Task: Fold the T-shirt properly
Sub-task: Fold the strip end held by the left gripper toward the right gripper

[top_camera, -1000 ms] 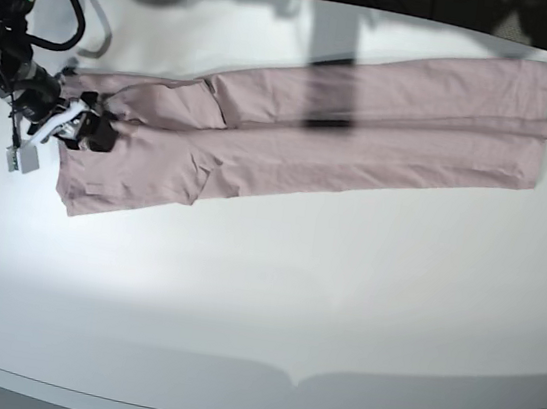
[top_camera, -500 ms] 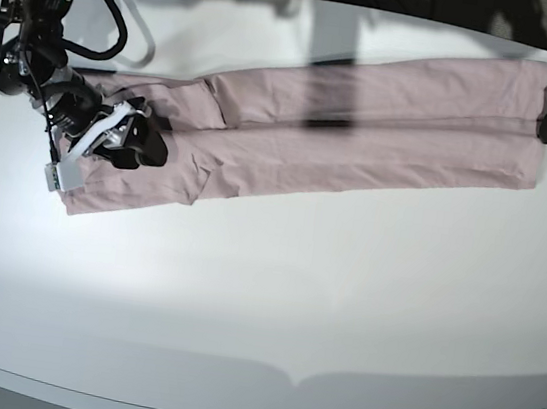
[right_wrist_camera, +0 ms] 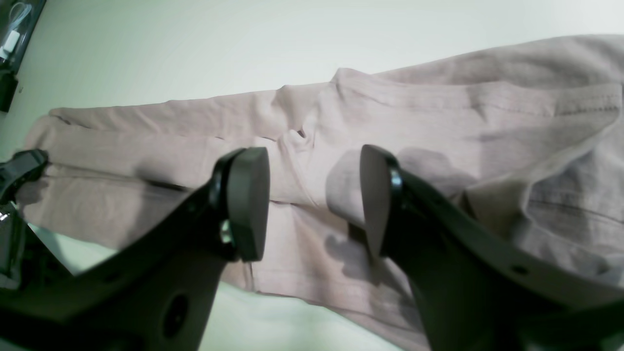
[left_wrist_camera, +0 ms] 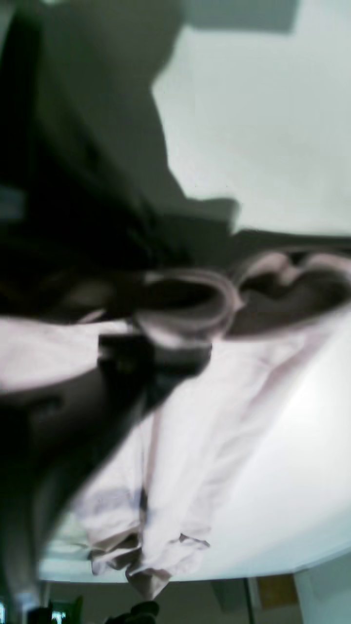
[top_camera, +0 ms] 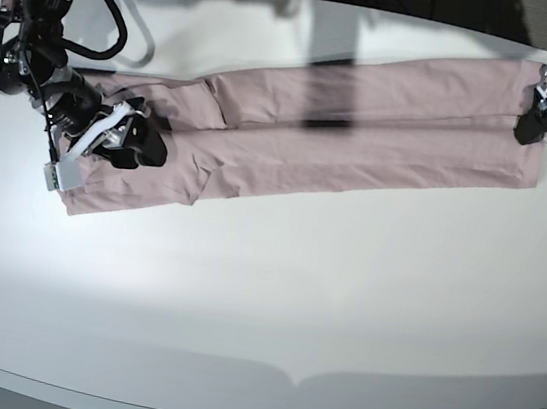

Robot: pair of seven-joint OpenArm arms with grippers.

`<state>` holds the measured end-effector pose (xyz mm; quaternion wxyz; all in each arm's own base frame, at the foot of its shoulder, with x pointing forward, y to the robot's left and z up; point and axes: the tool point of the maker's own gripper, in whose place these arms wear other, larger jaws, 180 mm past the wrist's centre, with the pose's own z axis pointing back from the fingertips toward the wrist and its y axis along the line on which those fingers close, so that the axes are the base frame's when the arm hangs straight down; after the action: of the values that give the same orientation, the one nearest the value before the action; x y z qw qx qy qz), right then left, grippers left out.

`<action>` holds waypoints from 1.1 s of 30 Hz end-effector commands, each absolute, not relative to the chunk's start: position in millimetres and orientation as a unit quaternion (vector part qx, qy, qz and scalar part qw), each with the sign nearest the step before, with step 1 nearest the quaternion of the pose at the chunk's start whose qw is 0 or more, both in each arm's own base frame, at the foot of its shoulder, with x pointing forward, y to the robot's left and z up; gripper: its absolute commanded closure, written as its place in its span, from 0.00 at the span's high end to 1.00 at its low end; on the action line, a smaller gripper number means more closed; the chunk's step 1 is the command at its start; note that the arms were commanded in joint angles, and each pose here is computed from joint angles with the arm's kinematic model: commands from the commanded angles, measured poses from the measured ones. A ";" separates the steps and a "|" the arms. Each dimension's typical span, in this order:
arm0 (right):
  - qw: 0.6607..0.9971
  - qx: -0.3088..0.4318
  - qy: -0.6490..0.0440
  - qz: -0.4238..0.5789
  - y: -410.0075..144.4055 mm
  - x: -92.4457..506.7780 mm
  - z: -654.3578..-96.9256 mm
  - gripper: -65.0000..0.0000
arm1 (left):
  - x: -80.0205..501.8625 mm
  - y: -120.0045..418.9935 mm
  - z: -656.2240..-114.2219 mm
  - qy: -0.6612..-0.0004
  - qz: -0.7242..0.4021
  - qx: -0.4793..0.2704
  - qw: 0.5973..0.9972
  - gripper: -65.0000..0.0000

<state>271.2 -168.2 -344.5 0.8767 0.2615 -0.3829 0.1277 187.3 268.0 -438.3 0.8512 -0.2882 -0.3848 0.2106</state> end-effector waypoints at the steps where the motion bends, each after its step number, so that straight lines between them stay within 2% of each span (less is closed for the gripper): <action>1: 0.864 0.264 -0.406 0.136 -169.1 278.9 -329.0 0.47 | 191.2 273.1 -432.2 -0.398 0.208 -0.285 0.847 0.10; 3: 0.864 0.264 -0.406 0.135 -168.9 278.9 -329.0 0.47 | 196.5 278.5 -427.0 -0.419 0.215 -0.279 0.837 0.00; 8: 0.861 0.274 -0.408 0.130 -161.3 278.5 -329.5 0.32 | 207.5 283.1 -422.1 -0.437 0.207 -0.268 0.833 0.00; 13: 0.849 0.294 -0.420 0.129 -137.0 277.7 -322.1 0.32 | 215.2 293.4 -423.2 -0.433 0.162 -0.229 0.857 0.00; 19: 0.848 0.301 -0.417 0.127 -112.9 274.7 -325.8 0.32 | 217.4 330.7 -413.2 -0.425 0.096 -0.159 0.886 0.00; 26: 0.858 0.295 -0.375 0.188 -67.1 260.7 -350.0 0.32 | 224.0 374.2 -388.9 -0.416 0.033 -0.095 0.904 0.00; 29: 0.856 0.288 -0.367 0.220 -46.1 255.4 -357.3 0.32 | 226.2 377.7 -381.3 -0.411 0.039 -0.107 0.904 0.00; 33: 0.848 0.281 -0.379 0.240 -32.4 256.3 -357.7 0.32 | 227.1 348.9 -376.0 -0.408 0.094 -0.202 0.886 0.00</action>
<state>248.2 -35.4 -372.0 0.8619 0.2751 -0.3540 0.2371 218.2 343.9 -390.4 0.8919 -0.2070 -0.3872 0.1085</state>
